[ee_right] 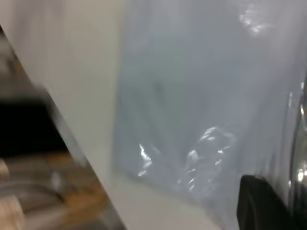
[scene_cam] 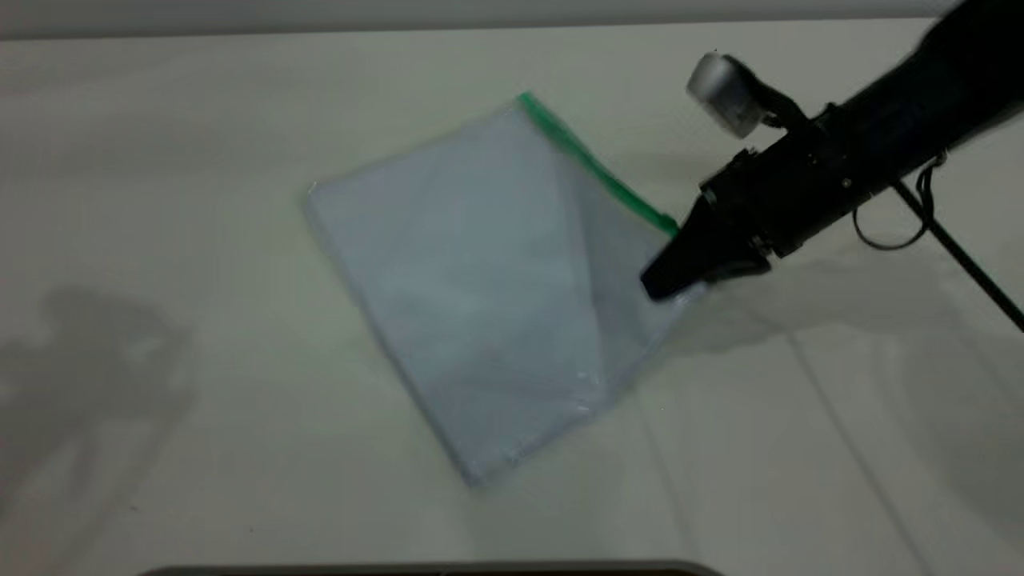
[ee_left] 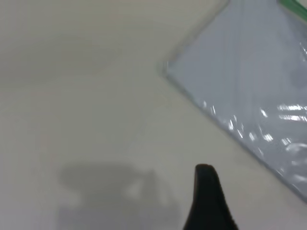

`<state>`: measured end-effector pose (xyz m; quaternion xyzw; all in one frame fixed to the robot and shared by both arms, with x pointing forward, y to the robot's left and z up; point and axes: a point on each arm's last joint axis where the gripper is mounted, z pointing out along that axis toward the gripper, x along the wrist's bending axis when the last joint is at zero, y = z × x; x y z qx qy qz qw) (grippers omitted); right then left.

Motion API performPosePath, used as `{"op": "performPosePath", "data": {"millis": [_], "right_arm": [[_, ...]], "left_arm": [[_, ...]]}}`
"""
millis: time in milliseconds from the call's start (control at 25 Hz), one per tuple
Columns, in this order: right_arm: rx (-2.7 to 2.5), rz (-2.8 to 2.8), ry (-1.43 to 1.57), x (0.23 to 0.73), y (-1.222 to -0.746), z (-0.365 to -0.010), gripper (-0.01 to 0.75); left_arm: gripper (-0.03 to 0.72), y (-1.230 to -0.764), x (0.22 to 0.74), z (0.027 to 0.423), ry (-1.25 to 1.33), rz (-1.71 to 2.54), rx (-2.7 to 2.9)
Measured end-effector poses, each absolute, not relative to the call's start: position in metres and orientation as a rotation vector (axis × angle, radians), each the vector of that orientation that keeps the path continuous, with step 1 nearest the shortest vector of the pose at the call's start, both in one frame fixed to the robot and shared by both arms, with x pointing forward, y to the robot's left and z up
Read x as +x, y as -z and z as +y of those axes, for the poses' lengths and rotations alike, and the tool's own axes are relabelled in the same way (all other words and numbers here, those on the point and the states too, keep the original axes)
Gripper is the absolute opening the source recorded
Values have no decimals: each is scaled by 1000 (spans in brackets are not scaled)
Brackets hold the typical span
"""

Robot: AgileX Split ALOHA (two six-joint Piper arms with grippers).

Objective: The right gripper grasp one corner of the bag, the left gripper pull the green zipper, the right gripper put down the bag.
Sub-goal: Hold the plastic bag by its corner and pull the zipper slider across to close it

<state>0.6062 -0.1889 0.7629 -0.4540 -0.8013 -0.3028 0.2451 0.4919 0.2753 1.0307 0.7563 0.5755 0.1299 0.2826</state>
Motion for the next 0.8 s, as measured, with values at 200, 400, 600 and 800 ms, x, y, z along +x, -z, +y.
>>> {"op": "performPosePath", "data": {"millis": [200,400,600,800], "right_arm": [[-1241,-2317,896,654,-797,-187,34],[-1145,-2384,1024,675,-828,-148,34],[-1039,-2335,1056,671,-839,-126,34],[-1030,-2328,1052,670,-839,-127,34]], "left_arm": [[567,-1015,523,263,-261,1445,2064],[567,-1003,576,227,-209,1191,2115],[567,-972,627,197,-85,941,2172],[567,-940,668,169,133,704,2183]]}}
